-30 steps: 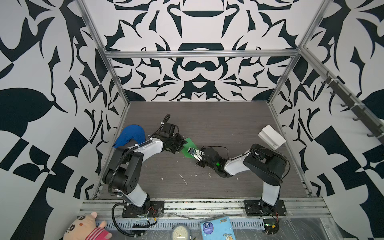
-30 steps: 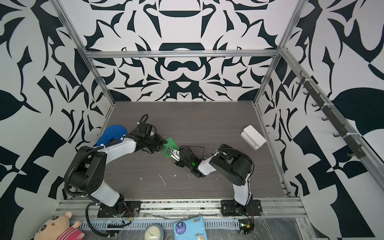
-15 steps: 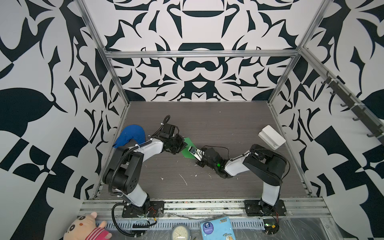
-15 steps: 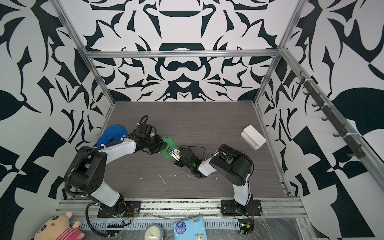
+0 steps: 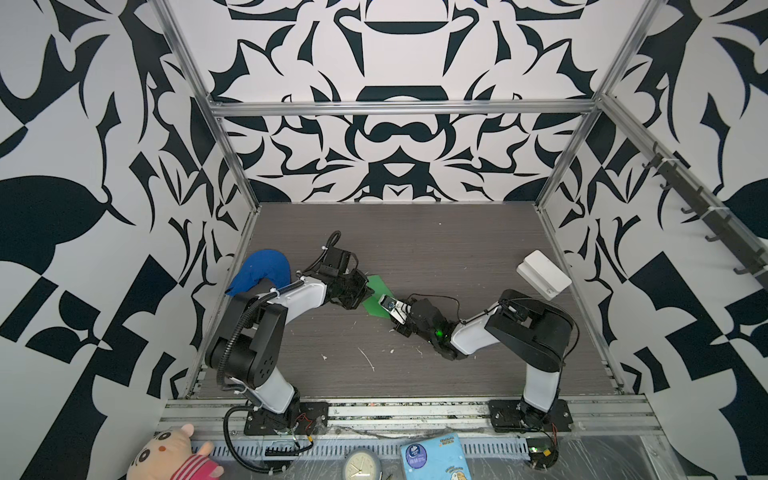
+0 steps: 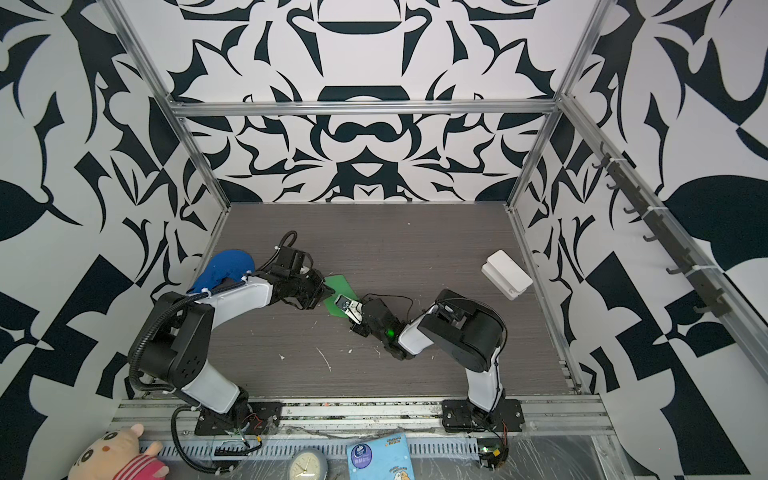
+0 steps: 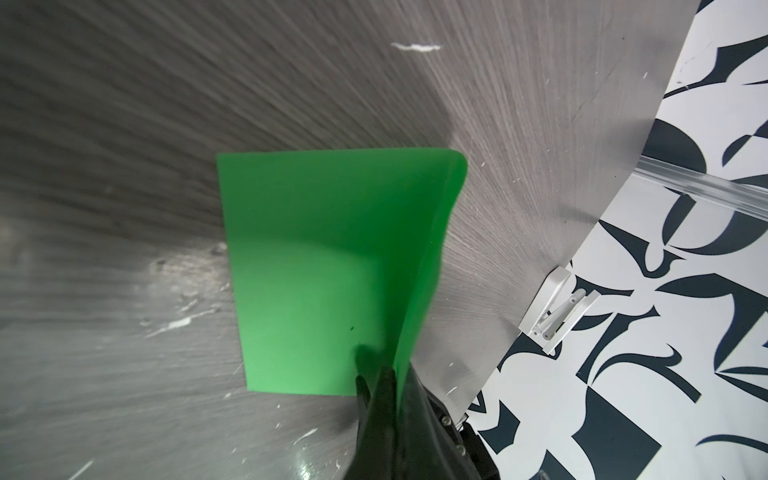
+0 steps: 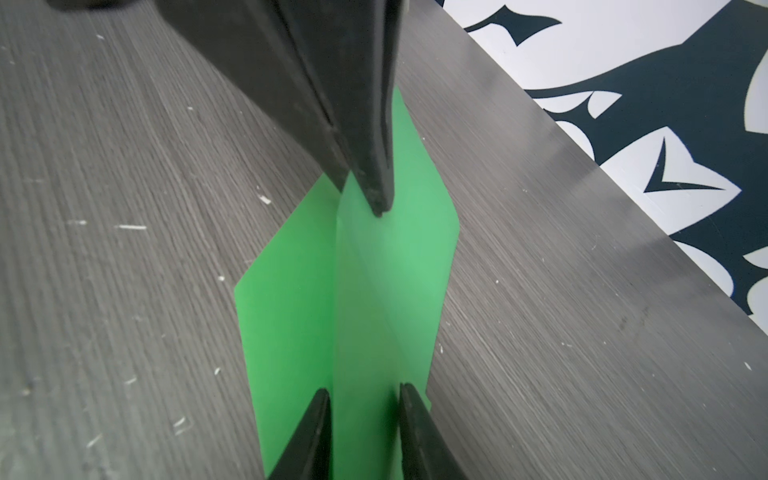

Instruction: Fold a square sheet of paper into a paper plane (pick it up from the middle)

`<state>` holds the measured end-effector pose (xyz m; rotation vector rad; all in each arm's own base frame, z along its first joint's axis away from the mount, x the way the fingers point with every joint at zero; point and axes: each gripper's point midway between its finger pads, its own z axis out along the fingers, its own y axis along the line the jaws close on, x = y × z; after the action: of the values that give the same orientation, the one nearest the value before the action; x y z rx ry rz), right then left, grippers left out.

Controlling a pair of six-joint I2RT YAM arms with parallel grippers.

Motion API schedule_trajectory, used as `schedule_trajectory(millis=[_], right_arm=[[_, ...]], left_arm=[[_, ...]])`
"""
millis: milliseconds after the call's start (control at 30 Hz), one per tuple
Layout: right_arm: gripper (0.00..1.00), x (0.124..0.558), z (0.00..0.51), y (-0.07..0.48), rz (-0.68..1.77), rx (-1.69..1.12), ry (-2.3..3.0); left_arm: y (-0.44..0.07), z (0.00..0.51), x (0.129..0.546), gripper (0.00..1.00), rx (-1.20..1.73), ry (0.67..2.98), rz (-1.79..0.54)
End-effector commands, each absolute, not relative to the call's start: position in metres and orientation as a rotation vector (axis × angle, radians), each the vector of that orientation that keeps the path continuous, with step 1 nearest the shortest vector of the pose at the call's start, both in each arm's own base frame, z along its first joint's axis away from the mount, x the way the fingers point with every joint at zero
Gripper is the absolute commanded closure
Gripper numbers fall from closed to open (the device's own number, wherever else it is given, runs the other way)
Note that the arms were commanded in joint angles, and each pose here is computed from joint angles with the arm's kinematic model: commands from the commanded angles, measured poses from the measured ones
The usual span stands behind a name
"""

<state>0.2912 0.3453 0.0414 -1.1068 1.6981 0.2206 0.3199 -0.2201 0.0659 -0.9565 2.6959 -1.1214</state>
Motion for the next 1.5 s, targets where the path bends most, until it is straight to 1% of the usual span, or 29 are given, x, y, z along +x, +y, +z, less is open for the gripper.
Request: schedule_trajectory(millis=[0,233,333,433,500,567,600,800,933,1000,1167,1367,1467], right_arm=[[0.70,0.295,0.055,0.349,0.224,-1.057,1.649],[0.78,0.293,0.056,0.352,0.246,-1.066,1.631],[0.84,0.293,0.054,0.352,0.251,-1.070,1.634],[0.91,0.291,0.054,0.354,0.268,-1.074,1.638],[0.94,0.289,0.052,0.356,0.289,-1.075,1.649],[0.96,0.288,0.053,0.358,0.314,-1.071,1.661],[0.97,0.288,0.052,0.359,0.326,-1.065,1.674],[1.00,0.287,0.052,0.366,0.420,-1.013,1.749],[1.00,0.287,0.057,0.371,0.541,-0.945,1.820],[1.00,0.288,0.059,0.373,0.616,-0.907,1.857],[1.00,0.291,0.065,0.376,0.786,-0.786,1.936],[1.00,0.301,0.066,0.376,0.978,-0.633,2.037],[1.00,0.305,0.066,0.375,1.029,-0.582,2.072]], left_arm=[[-0.220,0.073,0.319,1.00,-0.973,2.704,-1.127],[-0.220,0.073,0.318,1.00,-0.973,2.704,-1.123],[-0.219,0.074,0.320,0.99,-0.974,2.697,-1.125],[-0.217,0.079,0.323,0.92,-0.970,2.680,-1.131],[-0.213,0.084,0.327,0.83,-0.966,2.658,-1.129],[-0.207,0.091,0.330,0.78,-0.961,2.630,-1.125],[-0.202,0.096,0.333,0.74,-0.957,2.611,-1.121],[-0.163,0.111,0.338,0.55,-1.005,2.508,-1.056],[-0.145,0.116,0.336,0.47,-1.025,2.440,-1.046],[-0.144,0.118,0.335,0.45,-1.016,2.417,-1.057],[-0.146,0.115,0.332,0.43,-0.975,2.366,-1.111],[-0.151,0.106,0.326,0.43,-0.927,2.338,-1.157],[-0.157,0.103,0.322,0.43,-0.896,2.337,-1.174]])
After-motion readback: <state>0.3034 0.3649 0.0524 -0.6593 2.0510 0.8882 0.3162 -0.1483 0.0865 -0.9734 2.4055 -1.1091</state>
